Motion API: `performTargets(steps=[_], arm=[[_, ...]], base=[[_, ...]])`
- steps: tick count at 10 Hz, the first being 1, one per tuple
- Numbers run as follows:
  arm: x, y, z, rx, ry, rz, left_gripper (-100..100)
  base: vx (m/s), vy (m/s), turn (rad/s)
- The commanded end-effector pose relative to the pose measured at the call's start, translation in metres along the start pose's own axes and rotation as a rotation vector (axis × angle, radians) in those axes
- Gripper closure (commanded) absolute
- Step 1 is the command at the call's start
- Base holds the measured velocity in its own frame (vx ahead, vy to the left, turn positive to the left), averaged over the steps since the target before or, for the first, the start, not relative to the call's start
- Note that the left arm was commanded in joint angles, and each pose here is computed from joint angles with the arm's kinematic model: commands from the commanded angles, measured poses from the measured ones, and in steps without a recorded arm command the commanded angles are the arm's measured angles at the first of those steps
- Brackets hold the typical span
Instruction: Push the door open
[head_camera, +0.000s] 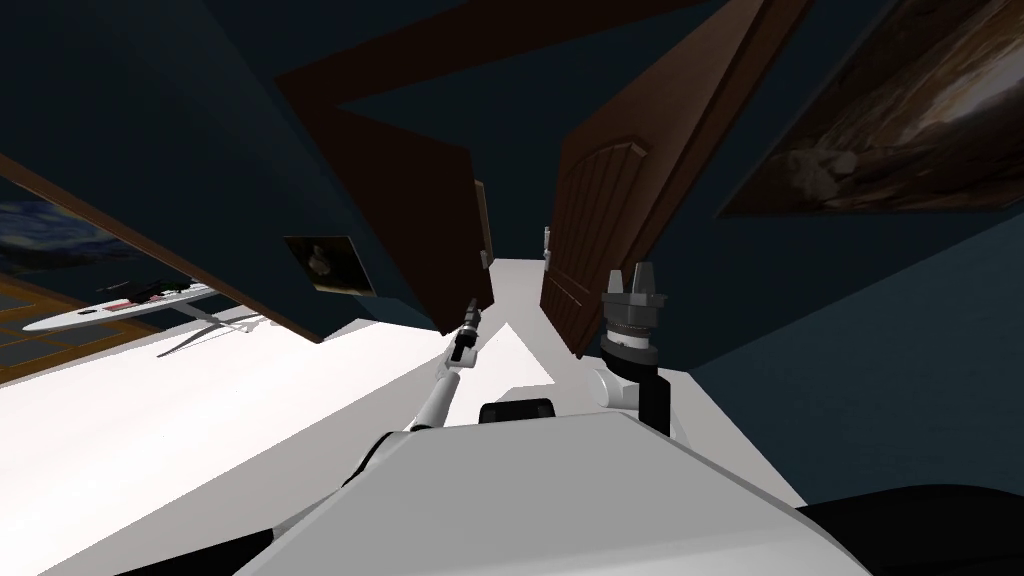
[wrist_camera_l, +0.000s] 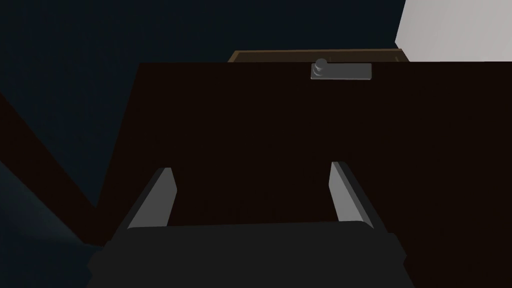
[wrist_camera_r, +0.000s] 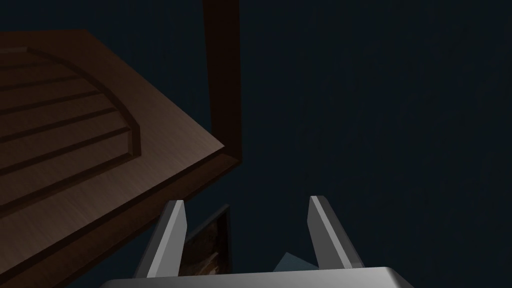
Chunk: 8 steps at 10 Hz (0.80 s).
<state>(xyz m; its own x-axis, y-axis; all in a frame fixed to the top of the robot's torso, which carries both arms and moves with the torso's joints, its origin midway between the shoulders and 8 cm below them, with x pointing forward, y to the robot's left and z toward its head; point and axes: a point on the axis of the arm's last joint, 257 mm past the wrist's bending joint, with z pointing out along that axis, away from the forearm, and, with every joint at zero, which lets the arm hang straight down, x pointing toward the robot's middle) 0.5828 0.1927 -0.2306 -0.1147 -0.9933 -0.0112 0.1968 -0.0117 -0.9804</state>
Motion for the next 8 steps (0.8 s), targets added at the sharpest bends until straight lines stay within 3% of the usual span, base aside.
performTargets(steps=[1,4,8], arm=[[0.004,0.011,0.0029,-0.029,0.010,-0.002,-100],[0.016,0.027,0.0111,-0.070,0.031,-0.005,-100],[0.029,0.042,0.0165,-0.110,0.049,-0.009,-100]], base=[[0.092,0.083,-0.025],[0.097,0.093,-0.021],[0.054,0.047,-0.015]])
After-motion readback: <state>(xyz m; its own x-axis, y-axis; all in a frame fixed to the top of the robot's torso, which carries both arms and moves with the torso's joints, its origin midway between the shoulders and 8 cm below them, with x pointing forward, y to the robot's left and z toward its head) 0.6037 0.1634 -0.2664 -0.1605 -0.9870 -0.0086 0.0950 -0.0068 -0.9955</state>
